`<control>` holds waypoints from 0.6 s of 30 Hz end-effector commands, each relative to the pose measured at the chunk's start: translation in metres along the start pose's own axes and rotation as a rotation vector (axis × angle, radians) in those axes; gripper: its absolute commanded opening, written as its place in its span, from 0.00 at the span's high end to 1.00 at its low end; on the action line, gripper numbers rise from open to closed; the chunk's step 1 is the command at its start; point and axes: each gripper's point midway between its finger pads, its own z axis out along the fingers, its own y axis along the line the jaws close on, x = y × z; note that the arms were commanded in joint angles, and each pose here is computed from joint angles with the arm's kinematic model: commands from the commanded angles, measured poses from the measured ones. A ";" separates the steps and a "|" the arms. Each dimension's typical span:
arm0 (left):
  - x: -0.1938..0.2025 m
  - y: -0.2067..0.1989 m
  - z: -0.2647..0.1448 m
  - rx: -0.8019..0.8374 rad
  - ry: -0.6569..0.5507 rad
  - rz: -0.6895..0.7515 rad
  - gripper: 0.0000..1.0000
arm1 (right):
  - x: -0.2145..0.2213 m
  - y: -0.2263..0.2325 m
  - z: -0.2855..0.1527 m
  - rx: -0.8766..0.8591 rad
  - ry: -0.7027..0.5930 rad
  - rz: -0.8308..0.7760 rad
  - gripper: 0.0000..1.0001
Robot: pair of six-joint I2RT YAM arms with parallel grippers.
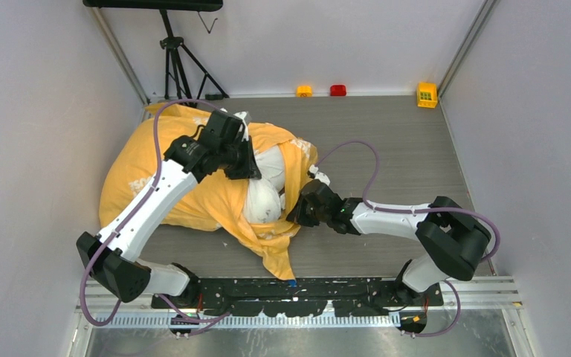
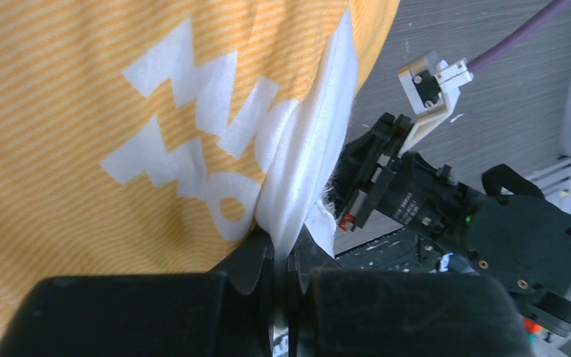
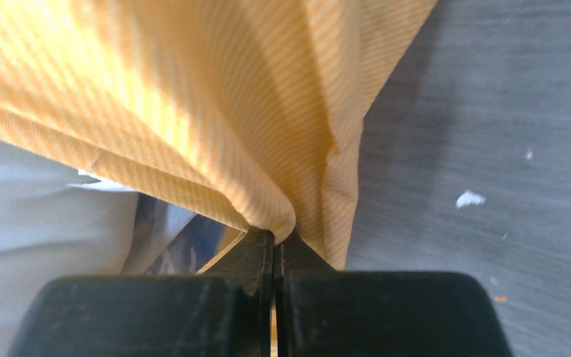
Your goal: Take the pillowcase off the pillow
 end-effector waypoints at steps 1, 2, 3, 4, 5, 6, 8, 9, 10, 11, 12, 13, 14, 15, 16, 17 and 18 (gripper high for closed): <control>-0.084 -0.067 -0.073 0.333 -0.320 -0.041 1.00 | 0.016 -0.080 0.010 0.258 0.065 -0.054 1.00; -0.086 -0.066 -0.077 0.339 -0.324 -0.051 1.00 | 0.015 -0.082 0.012 0.260 0.066 -0.046 1.00; -0.087 -0.065 -0.080 0.342 -0.327 -0.057 1.00 | 0.013 -0.085 0.013 0.267 0.064 -0.041 1.00; -0.087 -0.063 -0.082 0.343 -0.328 -0.063 1.00 | 0.011 -0.087 0.013 0.271 0.061 -0.040 1.00; -0.088 -0.060 -0.085 0.341 -0.333 -0.069 1.00 | 0.010 -0.091 0.013 0.279 0.057 -0.039 1.00; -0.088 -0.058 -0.087 0.340 -0.335 -0.076 1.00 | 0.008 -0.094 0.012 0.288 0.050 -0.037 1.00; -0.086 -0.055 -0.092 0.347 -0.336 -0.086 1.00 | 0.000 -0.104 0.009 0.307 0.034 -0.020 1.00; -0.084 -0.053 -0.092 0.350 -0.334 -0.084 1.00 | -0.003 -0.107 0.007 0.309 0.031 -0.009 1.00; -0.082 -0.053 -0.092 0.355 -0.329 -0.074 1.00 | -0.007 -0.109 0.005 0.305 0.026 0.000 1.00; -0.078 -0.055 -0.093 0.368 -0.317 -0.059 1.00 | -0.011 -0.111 0.003 0.303 0.020 0.008 1.00; -0.074 -0.056 -0.091 0.381 -0.296 -0.044 1.00 | -0.016 -0.111 0.000 0.298 0.009 0.011 1.00; -0.064 -0.059 -0.089 0.404 -0.252 -0.027 1.00 | -0.021 -0.110 -0.002 0.296 0.000 0.009 1.00; -0.057 -0.059 -0.086 0.413 -0.215 -0.012 1.00 | -0.026 -0.108 -0.006 0.292 -0.010 0.001 0.97; -0.049 -0.057 -0.083 0.411 -0.185 0.006 1.00 | -0.033 -0.104 -0.009 0.281 -0.023 -0.014 0.89; -0.043 -0.053 -0.079 0.401 -0.163 0.017 1.00 | -0.038 -0.097 -0.013 0.258 -0.029 -0.038 0.76; -0.037 -0.049 -0.076 0.389 -0.153 0.026 1.00 | -0.043 -0.086 -0.017 0.216 -0.036 -0.078 0.63; -0.032 -0.046 -0.073 0.377 -0.153 0.032 1.00 | -0.049 -0.076 -0.022 0.179 -0.050 -0.100 0.49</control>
